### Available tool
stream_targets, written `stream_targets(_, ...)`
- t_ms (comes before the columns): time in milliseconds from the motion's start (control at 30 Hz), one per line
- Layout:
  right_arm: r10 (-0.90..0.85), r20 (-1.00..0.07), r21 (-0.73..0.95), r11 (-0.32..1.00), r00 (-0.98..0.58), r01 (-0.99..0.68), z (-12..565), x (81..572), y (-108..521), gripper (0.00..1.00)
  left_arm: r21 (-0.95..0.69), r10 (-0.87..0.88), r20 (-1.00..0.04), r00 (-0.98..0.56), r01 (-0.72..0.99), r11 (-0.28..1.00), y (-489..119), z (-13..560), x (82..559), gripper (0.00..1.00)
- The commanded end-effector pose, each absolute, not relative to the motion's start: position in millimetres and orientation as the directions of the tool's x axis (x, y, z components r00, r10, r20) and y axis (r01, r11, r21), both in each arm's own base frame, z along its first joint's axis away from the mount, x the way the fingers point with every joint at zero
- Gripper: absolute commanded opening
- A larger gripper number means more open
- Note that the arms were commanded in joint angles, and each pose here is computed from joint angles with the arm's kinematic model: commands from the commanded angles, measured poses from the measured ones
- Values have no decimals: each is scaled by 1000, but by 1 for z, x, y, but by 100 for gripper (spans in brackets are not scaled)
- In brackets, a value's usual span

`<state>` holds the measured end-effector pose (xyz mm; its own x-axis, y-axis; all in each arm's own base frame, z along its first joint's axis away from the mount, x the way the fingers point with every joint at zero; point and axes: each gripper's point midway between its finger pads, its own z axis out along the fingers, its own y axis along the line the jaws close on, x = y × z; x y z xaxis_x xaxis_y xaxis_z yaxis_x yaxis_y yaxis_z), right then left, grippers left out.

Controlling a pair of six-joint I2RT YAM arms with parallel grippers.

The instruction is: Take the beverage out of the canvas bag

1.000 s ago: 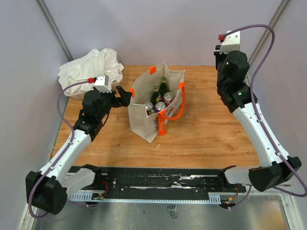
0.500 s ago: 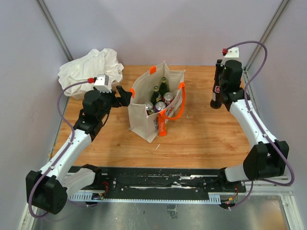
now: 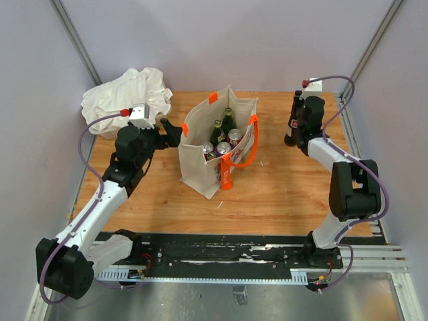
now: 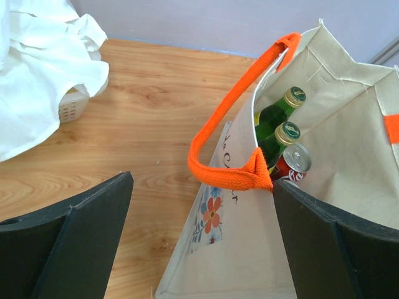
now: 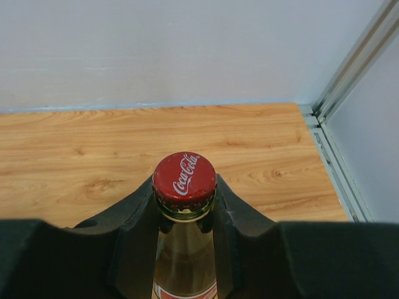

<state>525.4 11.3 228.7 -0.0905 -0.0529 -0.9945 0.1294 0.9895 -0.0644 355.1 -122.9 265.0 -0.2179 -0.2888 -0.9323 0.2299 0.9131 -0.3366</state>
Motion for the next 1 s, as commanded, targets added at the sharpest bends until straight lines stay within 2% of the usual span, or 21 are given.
stream_targets(0, -41, -967, -5, 989, 250, 145, 317, 528, 6, 1, -336, -302, -937, -175, 222, 915, -119, 277, 353, 100)
stream_targets(267, -34, -970, 2, 989, 242, 146, 296, 516, 5, 2, -327, -294, -940, -172, 211, 921, -117, 274, 354, 100)
stream_targets(333, -32, -976, -1, 990, 215, 141, 287, 512, 7, 18, -322, -288, -942, -174, 216, 922, -119, 274, 356, 100)
stream_targets(367, -32, -979, -4, 991, 203, 136, 283, 510, 8, 38, -319, -284, -942, -177, 218, 922, -119, 274, 357, 100)
stream_targets(433, -34, -983, -10, 991, 179, 132, 276, 506, 10, 70, -312, -276, -944, -179, 222, 924, -120, 274, 359, 100)
stream_targets(500, -39, -987, -18, 990, 155, 137, 273, 503, 12, 95, -309, -273, -946, -176, 226, 924, -121, 275, 361, 100)
stream_targets(533, -45, -988, -24, 990, 145, 142, 272, 501, 13, 100, -305, -269, -947, -177, 230, 924, -122, 276, 362, 100)
stream_targets(767, -102, -990, -83, 982, 102, 171, 302, 486, 25, 99, -282, -251, -957, -147, 249, 927, -123, 292, 367, 100)
stream_targets(867, -132, -990, -124, 981, 43, 148, 319, 475, 43, 99, -284, -261, -958, -118, 255, 924, -122, 306, 364, 100)
stream_targets(967, -183, -981, -176, 978, 57, 110, 343, 457, 66, 99, -284, -272, -959, -82, 260, 923, -120, 322, 360, 100)
